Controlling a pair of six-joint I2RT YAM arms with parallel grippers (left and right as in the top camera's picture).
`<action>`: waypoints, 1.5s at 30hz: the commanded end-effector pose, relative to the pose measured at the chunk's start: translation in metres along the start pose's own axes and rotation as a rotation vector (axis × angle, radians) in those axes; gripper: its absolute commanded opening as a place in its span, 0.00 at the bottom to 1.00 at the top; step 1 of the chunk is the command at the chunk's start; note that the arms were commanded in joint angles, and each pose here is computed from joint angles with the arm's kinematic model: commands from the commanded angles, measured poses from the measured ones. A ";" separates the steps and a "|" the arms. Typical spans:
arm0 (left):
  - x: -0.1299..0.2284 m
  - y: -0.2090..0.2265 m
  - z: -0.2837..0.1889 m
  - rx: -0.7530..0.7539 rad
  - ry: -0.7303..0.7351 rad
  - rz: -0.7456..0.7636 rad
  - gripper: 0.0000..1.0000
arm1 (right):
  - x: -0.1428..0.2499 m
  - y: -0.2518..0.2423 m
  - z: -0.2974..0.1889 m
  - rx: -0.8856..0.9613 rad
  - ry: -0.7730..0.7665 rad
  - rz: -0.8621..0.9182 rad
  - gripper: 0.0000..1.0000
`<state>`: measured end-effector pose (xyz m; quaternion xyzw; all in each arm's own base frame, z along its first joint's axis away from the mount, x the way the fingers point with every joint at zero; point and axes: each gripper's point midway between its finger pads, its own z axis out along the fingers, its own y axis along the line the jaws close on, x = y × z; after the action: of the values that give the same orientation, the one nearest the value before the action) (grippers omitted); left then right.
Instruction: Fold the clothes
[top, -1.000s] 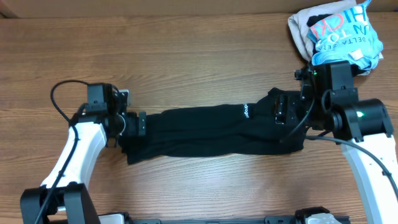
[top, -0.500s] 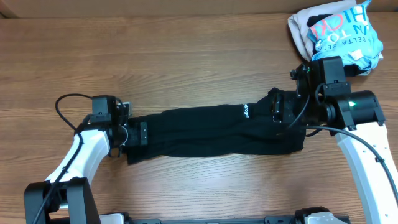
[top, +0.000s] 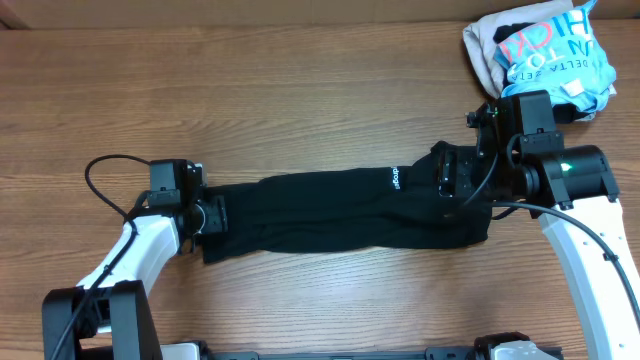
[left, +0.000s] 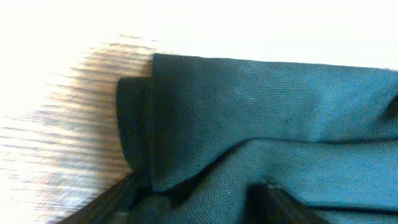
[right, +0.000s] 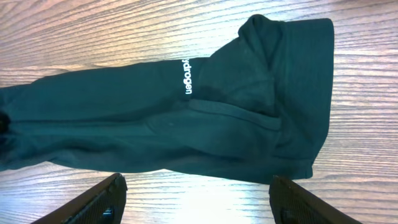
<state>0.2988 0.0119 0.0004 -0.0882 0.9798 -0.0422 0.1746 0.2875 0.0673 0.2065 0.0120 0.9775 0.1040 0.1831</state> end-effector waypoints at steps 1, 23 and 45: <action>0.032 0.004 0.019 0.001 0.115 -0.030 0.40 | -0.005 -0.001 -0.003 0.015 -0.019 -0.009 0.77; -0.098 0.100 -0.075 -0.268 -0.010 -0.011 0.04 | -0.021 0.001 0.010 0.009 -0.043 -0.012 0.77; -0.063 -0.112 -0.081 0.099 0.123 0.361 0.06 | -0.019 -0.002 0.028 0.021 0.013 -0.004 0.78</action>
<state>0.3445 -0.0594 0.1084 0.1049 0.9860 -0.0426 0.1223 0.3112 0.0692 0.1821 0.0145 0.9814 0.0964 0.1652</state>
